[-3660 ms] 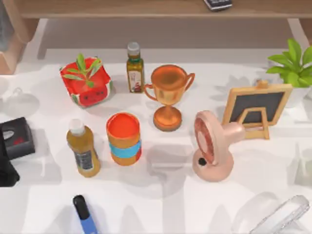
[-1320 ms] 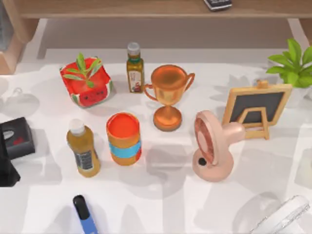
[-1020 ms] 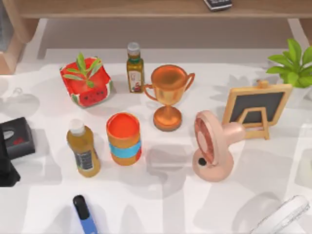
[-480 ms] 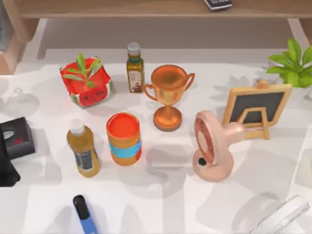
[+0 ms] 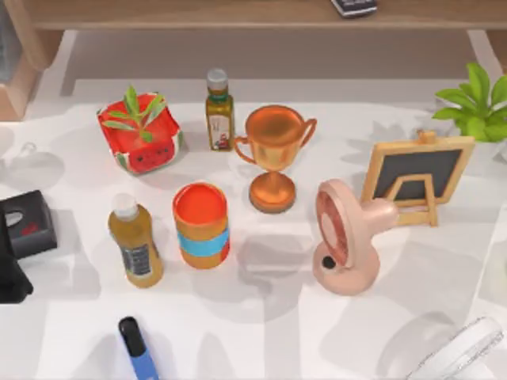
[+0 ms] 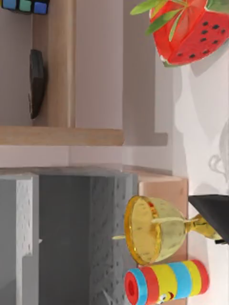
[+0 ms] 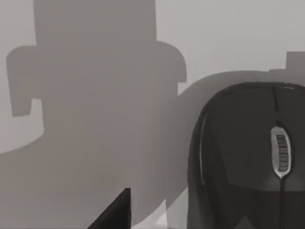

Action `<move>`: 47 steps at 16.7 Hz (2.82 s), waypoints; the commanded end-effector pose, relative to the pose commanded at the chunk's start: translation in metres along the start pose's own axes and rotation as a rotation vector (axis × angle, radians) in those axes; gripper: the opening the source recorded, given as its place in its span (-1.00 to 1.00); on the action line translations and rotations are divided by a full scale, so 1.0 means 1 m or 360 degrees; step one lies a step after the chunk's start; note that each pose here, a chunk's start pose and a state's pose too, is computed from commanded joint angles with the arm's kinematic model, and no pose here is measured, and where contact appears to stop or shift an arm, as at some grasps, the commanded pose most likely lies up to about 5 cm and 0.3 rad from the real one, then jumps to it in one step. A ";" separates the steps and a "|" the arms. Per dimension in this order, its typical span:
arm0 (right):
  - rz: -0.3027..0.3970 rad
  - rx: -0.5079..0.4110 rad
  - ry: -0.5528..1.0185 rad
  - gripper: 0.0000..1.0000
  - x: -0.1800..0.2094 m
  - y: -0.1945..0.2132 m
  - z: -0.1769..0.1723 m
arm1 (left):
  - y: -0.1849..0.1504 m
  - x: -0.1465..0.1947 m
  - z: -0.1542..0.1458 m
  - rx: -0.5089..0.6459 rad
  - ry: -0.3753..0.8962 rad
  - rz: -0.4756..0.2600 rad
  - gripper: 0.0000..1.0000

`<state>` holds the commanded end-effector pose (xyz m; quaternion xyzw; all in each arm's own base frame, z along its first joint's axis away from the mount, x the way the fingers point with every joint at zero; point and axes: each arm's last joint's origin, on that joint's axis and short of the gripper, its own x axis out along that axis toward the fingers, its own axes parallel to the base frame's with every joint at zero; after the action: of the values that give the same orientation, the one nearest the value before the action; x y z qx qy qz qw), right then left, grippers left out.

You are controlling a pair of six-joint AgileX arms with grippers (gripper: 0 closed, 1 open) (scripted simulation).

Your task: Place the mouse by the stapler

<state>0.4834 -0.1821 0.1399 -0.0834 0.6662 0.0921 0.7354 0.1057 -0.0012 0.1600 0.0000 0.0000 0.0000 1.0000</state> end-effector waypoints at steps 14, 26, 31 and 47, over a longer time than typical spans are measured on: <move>0.0000 0.0000 0.0000 -1.00 0.000 0.000 0.000 | 0.000 0.000 0.000 0.0000 0.0000 0.0000 1.00; -0.0113 0.0174 -0.0165 -1.00 -0.098 0.022 -0.009 | 0.000 0.000 0.000 0.0000 0.0000 0.0000 1.00; -0.0152 0.0329 -0.0395 -1.00 -0.184 0.102 -0.010 | 0.000 0.000 0.000 0.0000 0.0000 0.0000 1.00; 0.0328 0.0343 -0.0323 -1.00 -0.153 0.505 -0.061 | 0.000 0.000 0.000 0.0000 0.0000 0.0000 1.00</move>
<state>0.2860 0.2884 0.2863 0.0742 0.5996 0.1029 0.7902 0.1057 -0.0012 0.1600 0.0000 0.0000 0.0000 1.0000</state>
